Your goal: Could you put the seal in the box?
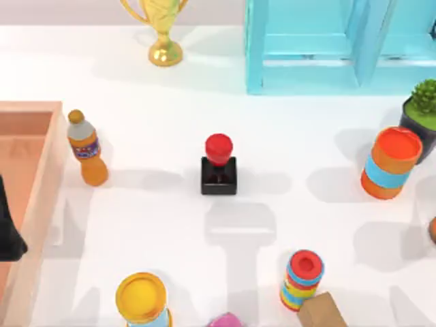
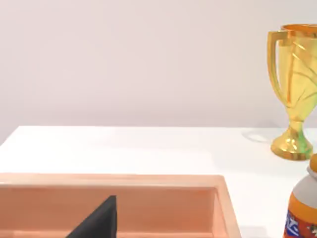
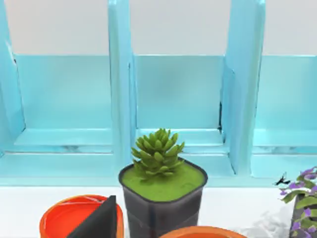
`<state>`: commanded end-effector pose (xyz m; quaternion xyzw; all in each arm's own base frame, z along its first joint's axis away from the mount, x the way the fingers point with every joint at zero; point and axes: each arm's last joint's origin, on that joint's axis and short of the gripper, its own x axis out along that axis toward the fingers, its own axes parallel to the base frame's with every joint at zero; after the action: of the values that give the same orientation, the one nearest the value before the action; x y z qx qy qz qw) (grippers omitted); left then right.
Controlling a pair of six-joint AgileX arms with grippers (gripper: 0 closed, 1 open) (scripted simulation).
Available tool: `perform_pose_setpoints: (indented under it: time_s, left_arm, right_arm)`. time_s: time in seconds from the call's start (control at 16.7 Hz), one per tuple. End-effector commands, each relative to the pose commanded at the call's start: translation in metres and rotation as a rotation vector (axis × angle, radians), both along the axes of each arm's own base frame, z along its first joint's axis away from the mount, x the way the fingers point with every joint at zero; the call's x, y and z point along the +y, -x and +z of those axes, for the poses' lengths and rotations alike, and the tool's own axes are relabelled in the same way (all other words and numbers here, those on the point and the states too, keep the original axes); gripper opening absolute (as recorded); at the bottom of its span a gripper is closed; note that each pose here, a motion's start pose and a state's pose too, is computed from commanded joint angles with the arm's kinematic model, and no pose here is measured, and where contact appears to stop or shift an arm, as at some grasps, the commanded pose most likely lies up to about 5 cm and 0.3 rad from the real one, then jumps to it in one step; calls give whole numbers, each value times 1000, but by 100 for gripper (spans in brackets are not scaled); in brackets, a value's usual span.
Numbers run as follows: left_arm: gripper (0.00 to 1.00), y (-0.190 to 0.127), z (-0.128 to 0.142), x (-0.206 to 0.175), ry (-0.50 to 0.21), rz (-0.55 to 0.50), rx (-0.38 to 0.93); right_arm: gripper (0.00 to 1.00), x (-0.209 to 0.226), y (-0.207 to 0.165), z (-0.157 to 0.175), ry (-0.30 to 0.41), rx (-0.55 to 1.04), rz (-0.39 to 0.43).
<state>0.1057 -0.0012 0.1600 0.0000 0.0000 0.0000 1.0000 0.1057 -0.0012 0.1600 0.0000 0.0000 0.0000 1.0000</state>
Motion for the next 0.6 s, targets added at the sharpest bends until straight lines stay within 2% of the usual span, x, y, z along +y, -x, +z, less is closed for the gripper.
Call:
perform_pose_setpoints:
  time_s: [0.3, 0.6]
  left_arm:
    - [100, 0, 12, -1, 13, -13, 32]
    - [100, -9, 68, -9, 69, -72, 196]
  right_arm:
    - [100, 0, 0, 0, 0, 0, 0]
    - [100, 0, 0, 0, 0, 0, 0]
